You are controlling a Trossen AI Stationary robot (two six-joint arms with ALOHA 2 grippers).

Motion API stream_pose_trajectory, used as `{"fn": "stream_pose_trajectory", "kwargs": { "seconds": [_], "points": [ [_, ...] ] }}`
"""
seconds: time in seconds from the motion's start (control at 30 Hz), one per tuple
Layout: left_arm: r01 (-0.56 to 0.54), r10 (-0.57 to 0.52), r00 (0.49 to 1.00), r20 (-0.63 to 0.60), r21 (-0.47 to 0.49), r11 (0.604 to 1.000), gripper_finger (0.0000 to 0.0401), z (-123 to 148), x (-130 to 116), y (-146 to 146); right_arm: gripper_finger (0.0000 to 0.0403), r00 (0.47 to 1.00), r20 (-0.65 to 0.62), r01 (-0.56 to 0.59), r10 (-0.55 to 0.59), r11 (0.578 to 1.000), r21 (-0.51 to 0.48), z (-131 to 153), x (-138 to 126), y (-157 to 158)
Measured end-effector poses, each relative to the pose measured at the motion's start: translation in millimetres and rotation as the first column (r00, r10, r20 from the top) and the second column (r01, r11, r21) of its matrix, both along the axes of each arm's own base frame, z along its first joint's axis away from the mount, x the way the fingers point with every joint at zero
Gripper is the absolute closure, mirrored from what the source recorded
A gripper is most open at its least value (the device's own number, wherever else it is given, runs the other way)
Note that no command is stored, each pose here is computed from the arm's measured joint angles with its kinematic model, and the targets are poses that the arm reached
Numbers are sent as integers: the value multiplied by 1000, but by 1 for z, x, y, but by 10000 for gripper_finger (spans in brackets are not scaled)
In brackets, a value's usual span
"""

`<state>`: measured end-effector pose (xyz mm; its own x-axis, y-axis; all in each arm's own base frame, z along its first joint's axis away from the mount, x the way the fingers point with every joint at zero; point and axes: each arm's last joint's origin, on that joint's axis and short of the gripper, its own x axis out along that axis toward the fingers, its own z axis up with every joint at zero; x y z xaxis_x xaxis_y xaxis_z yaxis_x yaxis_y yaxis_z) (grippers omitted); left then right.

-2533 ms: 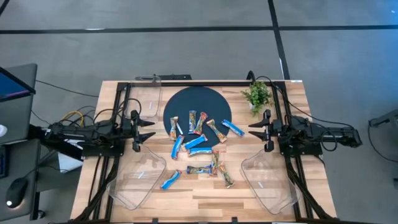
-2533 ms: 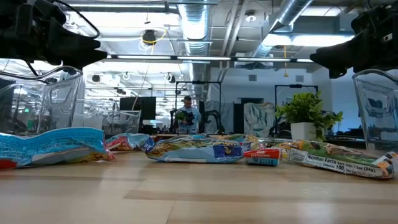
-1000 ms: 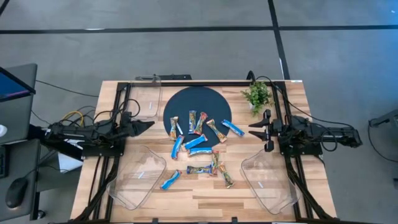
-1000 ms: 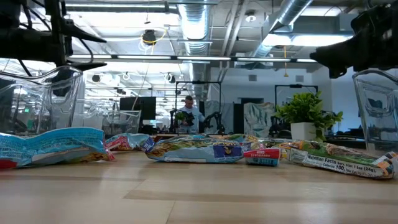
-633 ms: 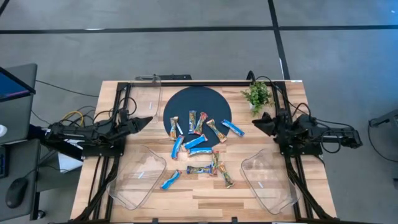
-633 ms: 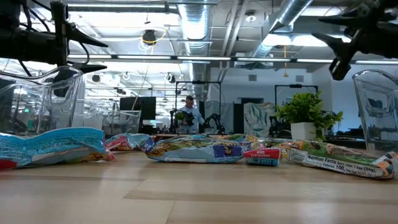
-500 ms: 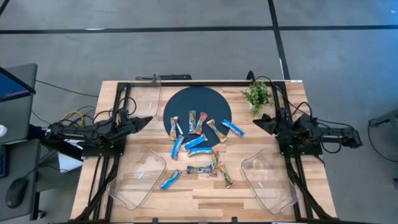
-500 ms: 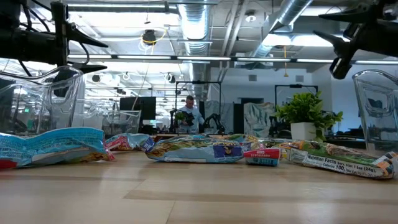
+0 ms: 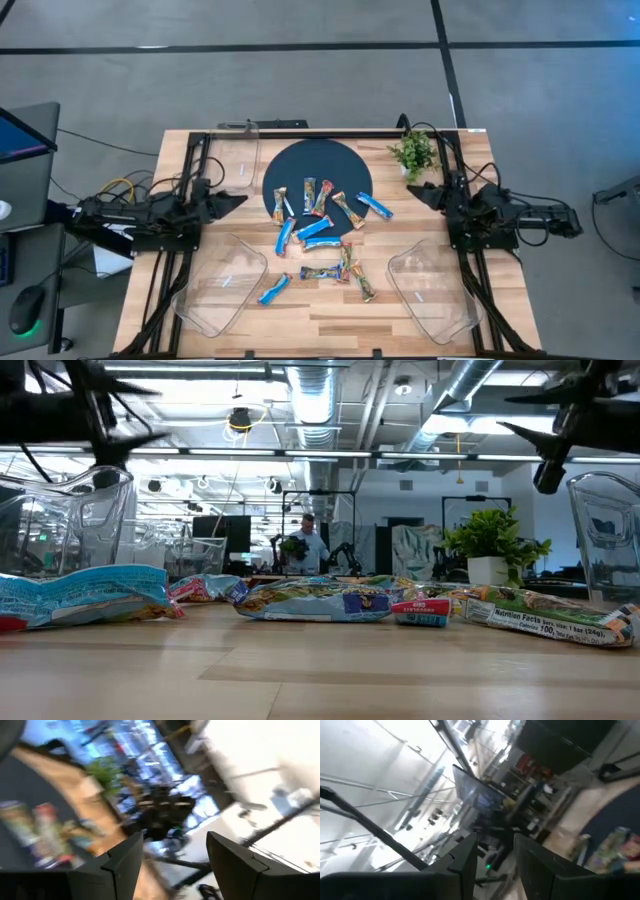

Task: Pick and place Granola Bars by type
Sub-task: Put the blue granola bar into the top transparent bin

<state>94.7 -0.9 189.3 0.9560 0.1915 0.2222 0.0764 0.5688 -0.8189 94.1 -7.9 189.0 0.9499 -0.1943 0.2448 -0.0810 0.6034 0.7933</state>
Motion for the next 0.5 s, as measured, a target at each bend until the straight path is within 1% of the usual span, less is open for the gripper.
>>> {"fn": "stream_pose_trajectory", "kwargs": {
  "seconds": [0.1, 0.2, 0.27, 0.33, 0.4, 0.47, 0.5],
  "points": [
    [-37, 35, 998, 46, 45, 998, 188, 5, -2, 1, 282, 999, -18, 43, -43, 999, 13, -2, 0, -1],
    [-88, 87, 995, 47, 20, 996, 188, 6, -2, 2, 282, 998, 4, 62, -63, 998, 18, 0, 0, -2],
    [-75, 74, 995, 62, 14, 997, 188, 7, -2, 2, 282, 997, 55, 59, -60, 998, 13, 5, -2, -2],
    [-43, 41, 995, 94, 15, 999, 188, 10, -3, 1, 282, 995, 86, 57, -55, 998, -27, 11, -3, -1],
    [-25, 21, 990, 137, 25, 999, 188, 15, -3, 1, 282, 988, 143, 69, -57, 995, -77, 22, -7, 0],
    [-32, 22, 989, 147, 68, 997, 188, 24, -3, 0, 282, 977, 201, 100, -73, 987, -129, 34, -11, 1],
    [-42, 28, 990, 142, 96, 994, 188, 30, -2, 0, 282, 974, 209, 118, -85, 982, -150, 36, -11, 1]
  ]
}}
